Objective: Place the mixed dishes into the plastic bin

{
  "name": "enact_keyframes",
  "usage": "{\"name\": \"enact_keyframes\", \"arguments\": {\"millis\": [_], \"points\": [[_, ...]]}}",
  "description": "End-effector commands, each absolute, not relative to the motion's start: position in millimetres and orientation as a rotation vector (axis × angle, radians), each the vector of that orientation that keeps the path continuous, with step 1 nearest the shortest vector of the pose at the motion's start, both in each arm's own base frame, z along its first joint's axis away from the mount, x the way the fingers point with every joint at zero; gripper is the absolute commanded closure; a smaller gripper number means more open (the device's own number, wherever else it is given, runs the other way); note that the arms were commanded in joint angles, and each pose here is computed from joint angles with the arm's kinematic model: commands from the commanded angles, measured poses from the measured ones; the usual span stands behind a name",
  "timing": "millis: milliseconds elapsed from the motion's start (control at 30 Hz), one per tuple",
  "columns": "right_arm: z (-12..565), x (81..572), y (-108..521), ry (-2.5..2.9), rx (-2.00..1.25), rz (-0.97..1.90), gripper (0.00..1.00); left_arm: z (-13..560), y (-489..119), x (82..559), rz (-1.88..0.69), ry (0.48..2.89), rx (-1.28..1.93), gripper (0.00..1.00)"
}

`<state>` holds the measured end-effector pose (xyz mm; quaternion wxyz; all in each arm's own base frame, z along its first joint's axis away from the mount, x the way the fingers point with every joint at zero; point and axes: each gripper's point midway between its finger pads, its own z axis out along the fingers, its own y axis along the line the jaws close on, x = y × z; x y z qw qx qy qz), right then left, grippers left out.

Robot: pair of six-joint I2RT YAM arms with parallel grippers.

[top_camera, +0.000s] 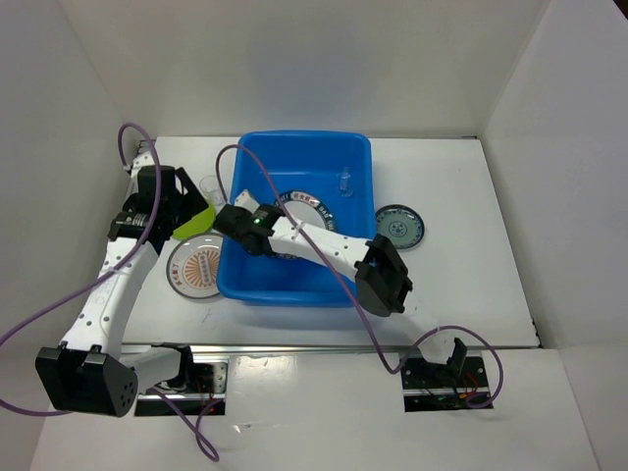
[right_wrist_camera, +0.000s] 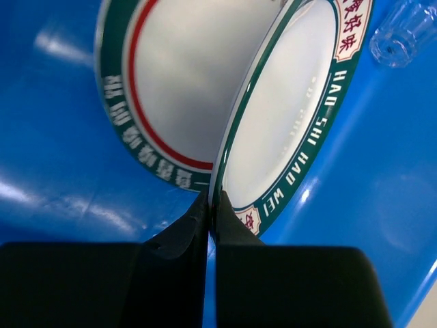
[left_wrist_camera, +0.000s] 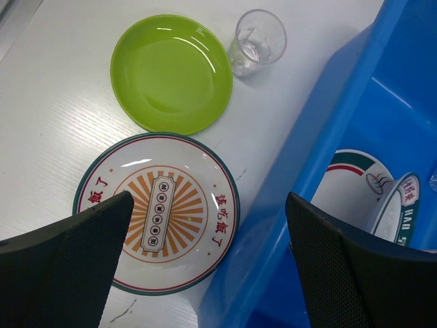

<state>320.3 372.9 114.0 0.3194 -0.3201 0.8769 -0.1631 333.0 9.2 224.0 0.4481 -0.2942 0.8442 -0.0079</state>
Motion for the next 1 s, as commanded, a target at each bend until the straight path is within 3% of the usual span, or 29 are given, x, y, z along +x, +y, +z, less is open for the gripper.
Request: {"name": "enact_keyframes", "arguments": {"millis": [0, 300, 533, 600, 667, 833, 967], "points": [[134, 318, 400, 2.197, -0.817, -0.381, 1.00, 231, 7, 337, -0.060, 2.049, -0.732, 0.01], [128, 314, 407, 2.212, -0.871, -0.332, 1.00, 230, 5, 340, -0.070, 2.053, -0.728, 0.01], [89, 308, 400, 2.255, -0.934, -0.402, 0.99, 230, 5, 340, -0.070, 2.053, -0.728, 0.01], [86, 308, 402, 2.262, -0.940, -0.392, 0.95, 230, 5, 340, -0.070, 2.053, -0.728, 0.01], [76, 307, 403, 2.274, -0.956, -0.399, 0.83, 230, 5, 340, -0.070, 2.053, -0.728, 0.01], [71, 306, 402, 2.279, -0.963, -0.408, 0.73, 233, 5, 338, -0.068, 2.048, -0.717, 0.01], [75, 312, 400, 2.274, -0.942, -0.415, 0.56, 233, 3, 339, -0.078, 2.051, -0.713, 0.01]]}}
